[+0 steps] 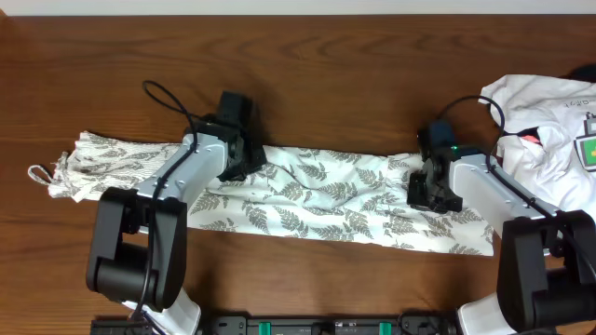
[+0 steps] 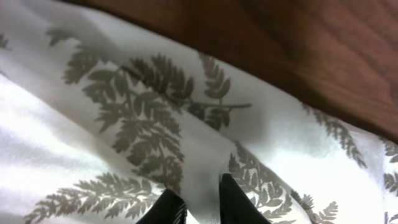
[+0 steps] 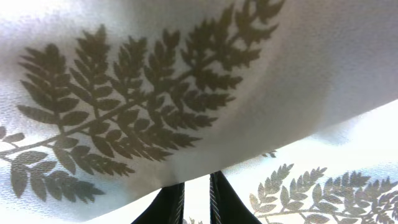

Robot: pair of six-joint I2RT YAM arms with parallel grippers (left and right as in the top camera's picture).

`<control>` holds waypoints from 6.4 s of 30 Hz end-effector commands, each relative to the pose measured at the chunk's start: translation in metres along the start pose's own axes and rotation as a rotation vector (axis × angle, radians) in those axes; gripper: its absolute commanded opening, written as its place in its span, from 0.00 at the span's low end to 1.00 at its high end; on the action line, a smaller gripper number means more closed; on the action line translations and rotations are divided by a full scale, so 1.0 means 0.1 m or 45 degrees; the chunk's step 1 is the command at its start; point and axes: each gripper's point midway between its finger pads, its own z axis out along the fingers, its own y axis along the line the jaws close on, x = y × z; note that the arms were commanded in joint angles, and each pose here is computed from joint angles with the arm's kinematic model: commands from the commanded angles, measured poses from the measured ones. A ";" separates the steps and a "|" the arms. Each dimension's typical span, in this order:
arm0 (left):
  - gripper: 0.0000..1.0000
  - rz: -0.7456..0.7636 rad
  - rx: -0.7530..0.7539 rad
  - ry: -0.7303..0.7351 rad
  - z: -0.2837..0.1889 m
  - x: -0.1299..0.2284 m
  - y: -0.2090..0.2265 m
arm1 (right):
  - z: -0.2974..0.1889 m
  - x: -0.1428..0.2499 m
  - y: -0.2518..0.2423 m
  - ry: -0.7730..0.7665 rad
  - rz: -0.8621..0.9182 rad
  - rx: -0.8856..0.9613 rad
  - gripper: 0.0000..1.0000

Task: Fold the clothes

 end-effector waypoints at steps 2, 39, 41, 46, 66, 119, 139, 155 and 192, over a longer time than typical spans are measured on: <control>0.19 -0.014 -0.064 0.061 0.03 0.12 0.13 | 0.02 0.00 -0.04 0.007 0.009 0.011 0.14; 0.47 -0.015 0.416 0.188 -0.08 0.16 -0.51 | 0.03 -0.02 -0.11 0.005 0.015 0.022 0.15; 0.47 -0.032 0.435 0.183 -0.09 0.12 -0.52 | 0.03 -0.03 -0.13 0.005 0.024 0.022 0.15; 0.47 -0.101 0.435 0.162 -0.10 0.03 -0.47 | 0.03 -0.04 -0.16 0.008 0.039 0.022 0.15; 0.47 -0.251 0.221 0.065 0.00 -0.05 -0.23 | 0.03 -0.03 -0.17 0.012 0.032 0.023 0.14; 0.30 -0.128 -0.261 0.282 -0.14 0.68 0.53 | 0.03 0.01 -0.18 0.034 0.021 0.031 0.14; 0.19 0.303 -0.067 -0.279 -0.81 -0.26 0.05 | 0.03 0.01 -0.18 0.031 0.012 0.029 0.14; 0.19 0.233 -0.327 0.132 0.13 0.10 0.65 | 0.03 0.04 -0.19 0.049 0.010 0.036 0.15; 0.27 0.188 -0.353 0.117 0.16 0.02 0.79 | 0.06 -0.07 -0.97 0.108 0.508 -0.419 0.75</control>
